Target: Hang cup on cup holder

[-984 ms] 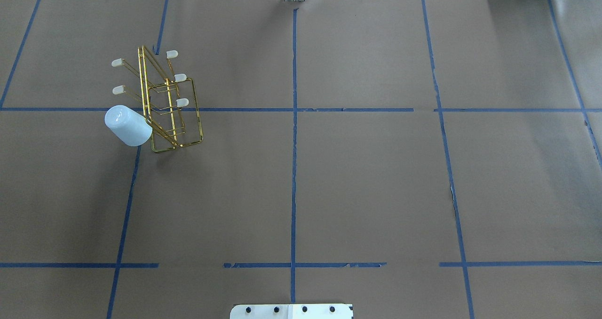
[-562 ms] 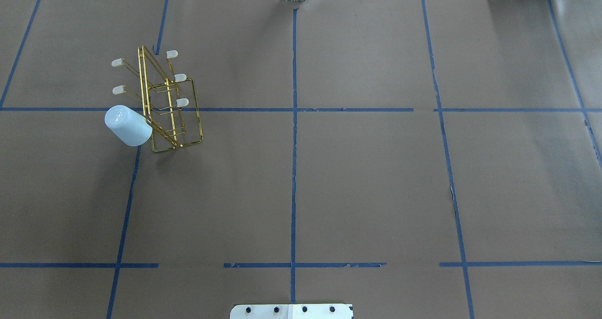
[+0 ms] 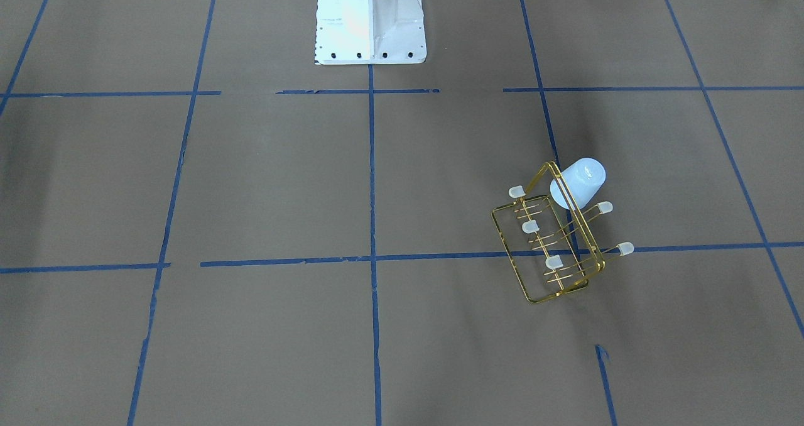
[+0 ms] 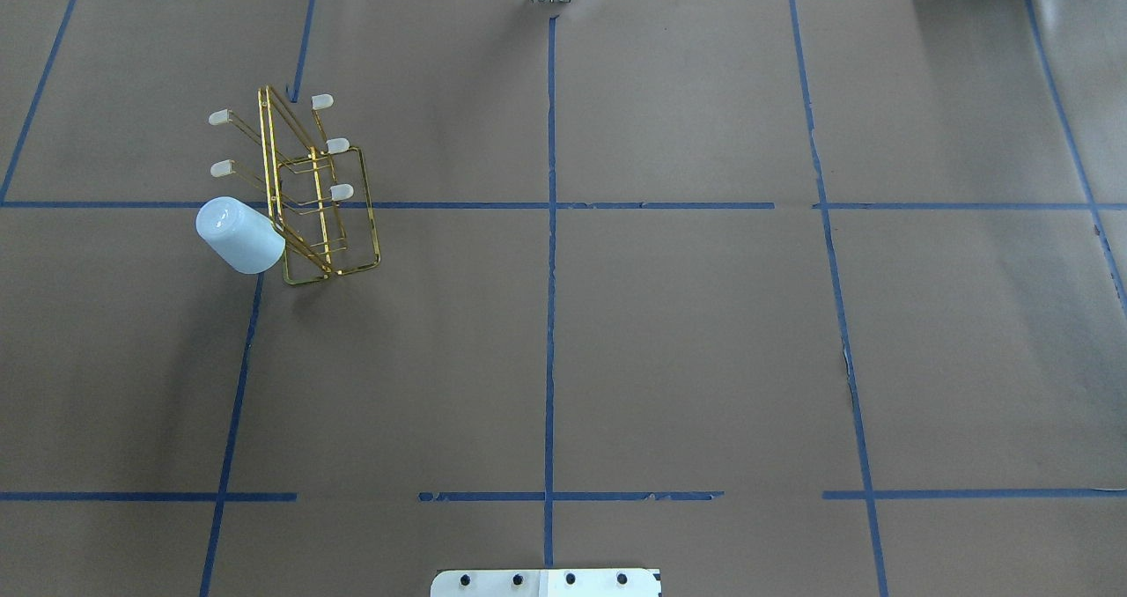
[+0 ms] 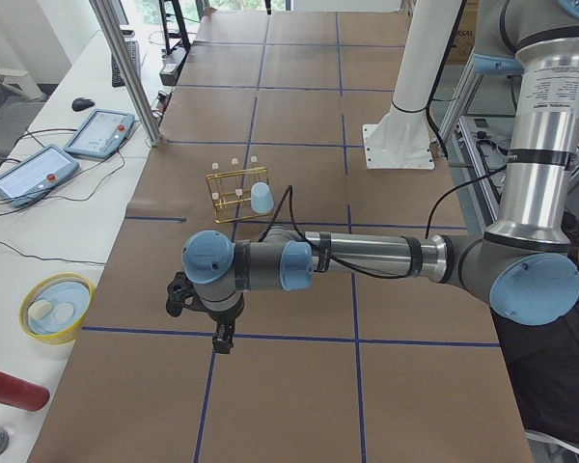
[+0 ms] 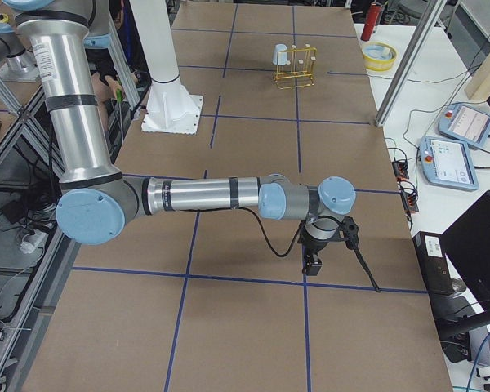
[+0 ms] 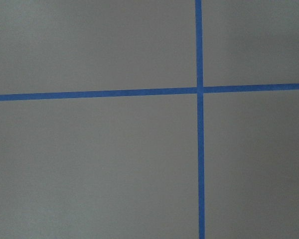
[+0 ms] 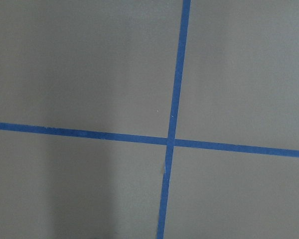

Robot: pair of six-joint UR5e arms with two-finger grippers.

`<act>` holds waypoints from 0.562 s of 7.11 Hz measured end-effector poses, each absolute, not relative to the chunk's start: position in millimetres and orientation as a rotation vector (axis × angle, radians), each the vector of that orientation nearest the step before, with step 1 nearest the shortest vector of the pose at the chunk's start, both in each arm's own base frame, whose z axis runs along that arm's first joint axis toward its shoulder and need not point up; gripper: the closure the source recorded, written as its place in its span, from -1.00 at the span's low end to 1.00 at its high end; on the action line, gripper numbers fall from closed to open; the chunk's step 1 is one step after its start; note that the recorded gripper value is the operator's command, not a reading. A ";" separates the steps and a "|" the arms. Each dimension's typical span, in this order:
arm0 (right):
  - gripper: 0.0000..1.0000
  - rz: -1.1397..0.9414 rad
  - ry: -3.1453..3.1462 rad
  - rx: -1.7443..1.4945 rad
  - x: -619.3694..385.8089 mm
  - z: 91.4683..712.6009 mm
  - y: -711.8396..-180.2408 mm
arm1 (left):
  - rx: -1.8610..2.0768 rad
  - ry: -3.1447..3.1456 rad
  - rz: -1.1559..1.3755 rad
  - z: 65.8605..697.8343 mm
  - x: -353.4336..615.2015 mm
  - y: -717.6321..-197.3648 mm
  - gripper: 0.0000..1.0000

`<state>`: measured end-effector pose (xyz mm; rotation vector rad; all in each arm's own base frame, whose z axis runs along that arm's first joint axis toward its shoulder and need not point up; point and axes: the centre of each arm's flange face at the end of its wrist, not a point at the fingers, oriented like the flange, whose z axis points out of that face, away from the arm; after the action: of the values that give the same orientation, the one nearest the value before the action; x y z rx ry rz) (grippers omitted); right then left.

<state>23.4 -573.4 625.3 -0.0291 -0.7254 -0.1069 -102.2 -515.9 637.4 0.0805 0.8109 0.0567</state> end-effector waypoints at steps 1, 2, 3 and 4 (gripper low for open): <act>-1.00 -0.107 -0.725 -0.029 23.4 625.3 -573.4 | 0.095 0.810 0.063 636.8 -101.6 -516.3 -1.00; -1.00 -0.106 -0.725 -0.029 23.4 625.2 -573.5 | 0.099 0.810 0.065 637.5 -101.3 -515.7 -1.00; -1.00 -0.107 -0.725 -0.029 23.4 625.2 -573.4 | 0.101 0.809 0.066 637.7 -101.2 -515.4 -1.00; -1.00 -0.106 -0.725 -0.029 23.4 625.3 -573.5 | 0.103 0.809 0.067 637.2 -101.1 -515.3 -1.00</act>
<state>23.4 -573.5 625.3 -0.0293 -0.7254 -0.1065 -101.1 -515.3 637.2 0.1031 0.8093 0.0671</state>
